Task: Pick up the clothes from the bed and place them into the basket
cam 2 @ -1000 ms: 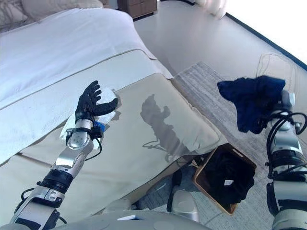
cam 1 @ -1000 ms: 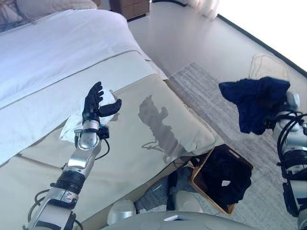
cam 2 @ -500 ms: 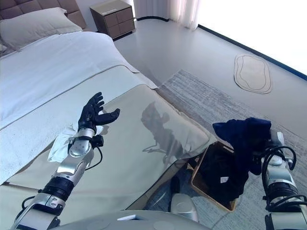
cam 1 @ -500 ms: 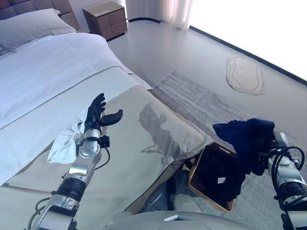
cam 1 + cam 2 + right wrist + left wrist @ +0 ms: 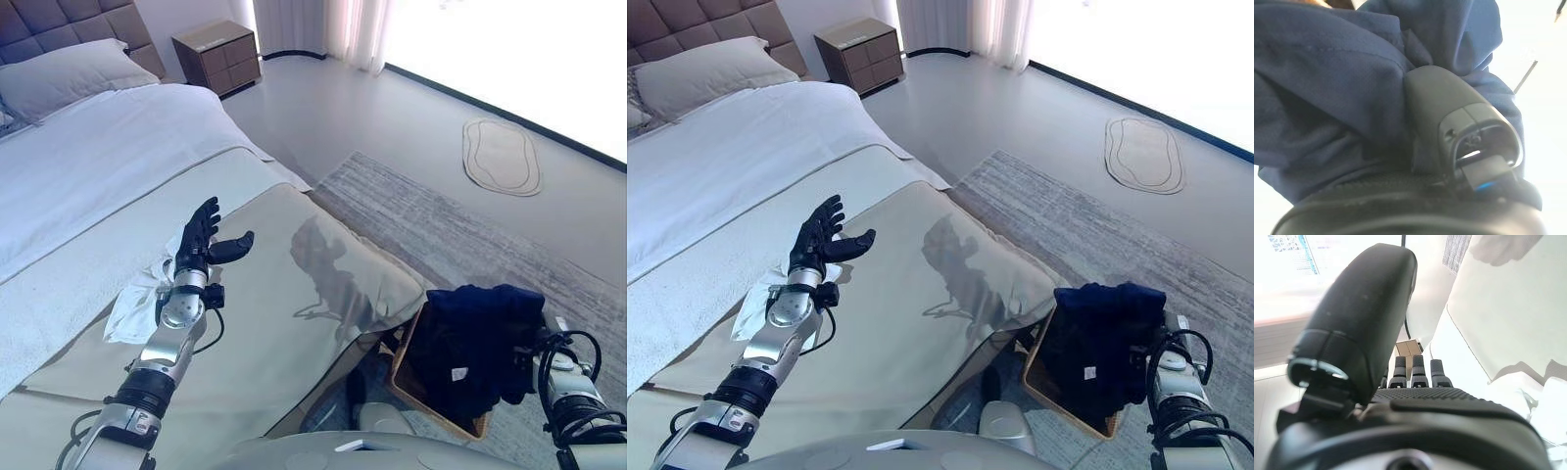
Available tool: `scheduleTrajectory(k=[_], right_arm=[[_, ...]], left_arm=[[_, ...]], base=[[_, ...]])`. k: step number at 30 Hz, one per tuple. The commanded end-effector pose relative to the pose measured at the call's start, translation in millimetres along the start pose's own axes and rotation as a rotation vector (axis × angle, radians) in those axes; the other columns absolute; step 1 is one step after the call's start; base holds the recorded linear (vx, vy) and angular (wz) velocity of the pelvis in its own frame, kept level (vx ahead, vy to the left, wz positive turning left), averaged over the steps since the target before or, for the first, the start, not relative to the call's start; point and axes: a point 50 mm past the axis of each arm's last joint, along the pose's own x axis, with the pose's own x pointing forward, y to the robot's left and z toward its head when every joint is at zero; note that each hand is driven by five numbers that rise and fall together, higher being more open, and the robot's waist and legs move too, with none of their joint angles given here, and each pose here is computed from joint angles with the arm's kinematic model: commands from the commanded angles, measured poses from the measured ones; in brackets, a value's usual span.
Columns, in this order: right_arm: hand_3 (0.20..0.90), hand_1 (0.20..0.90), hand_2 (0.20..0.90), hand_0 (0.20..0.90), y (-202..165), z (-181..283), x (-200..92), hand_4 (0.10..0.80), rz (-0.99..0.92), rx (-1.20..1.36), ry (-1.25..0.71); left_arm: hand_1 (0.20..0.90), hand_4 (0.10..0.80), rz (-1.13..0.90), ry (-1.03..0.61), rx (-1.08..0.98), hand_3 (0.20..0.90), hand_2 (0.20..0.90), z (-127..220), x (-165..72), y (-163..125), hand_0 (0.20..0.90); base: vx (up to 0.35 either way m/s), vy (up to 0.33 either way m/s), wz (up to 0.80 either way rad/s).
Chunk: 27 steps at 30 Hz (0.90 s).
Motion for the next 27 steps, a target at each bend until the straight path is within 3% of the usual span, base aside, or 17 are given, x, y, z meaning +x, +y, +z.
scheduleTrajectory(k=[1,14,15,16,17,19,27], right_arm=[[0.200,0.300,0.300,0.300,-39.0,57.2,8.5,0.100,-0.140,0.056,-0.182],[0.200,0.300,0.300,0.300,-48.9,49.7,10.6,0.100,-0.188,0.013,-0.115],[0.315,0.399,0.399,0.399,-48.6,49.9,10.5,0.215,-0.185,0.010,-0.118],[0.521,0.575,0.575,0.575,-48.1,49.8,10.4,0.421,-0.183,0.012,-0.122],[0.521,0.575,0.575,0.575,-48.0,49.6,10.3,0.421,-0.182,0.010,-0.123],[0.900,0.900,0.900,0.900,-48.1,49.0,10.0,0.800,-0.184,0.003,-0.126],[0.900,0.900,0.900,0.900,-46.0,42.5,8.7,0.800,-0.184,-0.007,-0.137]], left_arm=[[0.900,0.800,-0.022,-0.132,-0.003,0.900,0.900,24.0,9.2,-7.7,0.900],[0.900,0.800,-0.070,-0.129,0.019,0.900,0.900,25.0,8.2,-11.2,0.900],[0.900,0.800,-0.076,-0.127,0.020,0.900,0.900,24.7,7.8,-12.0,0.900],[0.900,0.800,-0.080,-0.124,0.020,0.900,0.900,24.6,7.6,-12.8,0.900],[0.900,0.800,-0.081,-0.124,0.019,0.900,0.900,24.5,7.5,-13.0,0.900],[0.900,0.800,-0.087,-0.122,0.018,0.900,0.900,24.3,7.1,-13.6,0.900],[0.900,0.800,-0.097,-0.123,0.018,0.900,0.900,22.5,5.0,-16.7,0.900]], base=[[0.000,0.000,0.00],[-0.002,-0.001,0.00],[0.000,0.000,0.00],[0.000,0.000,0.00],[0.000,0.000,0.00],[0.000,0.000,0.00],[0.003,-0.001,-0.01]])
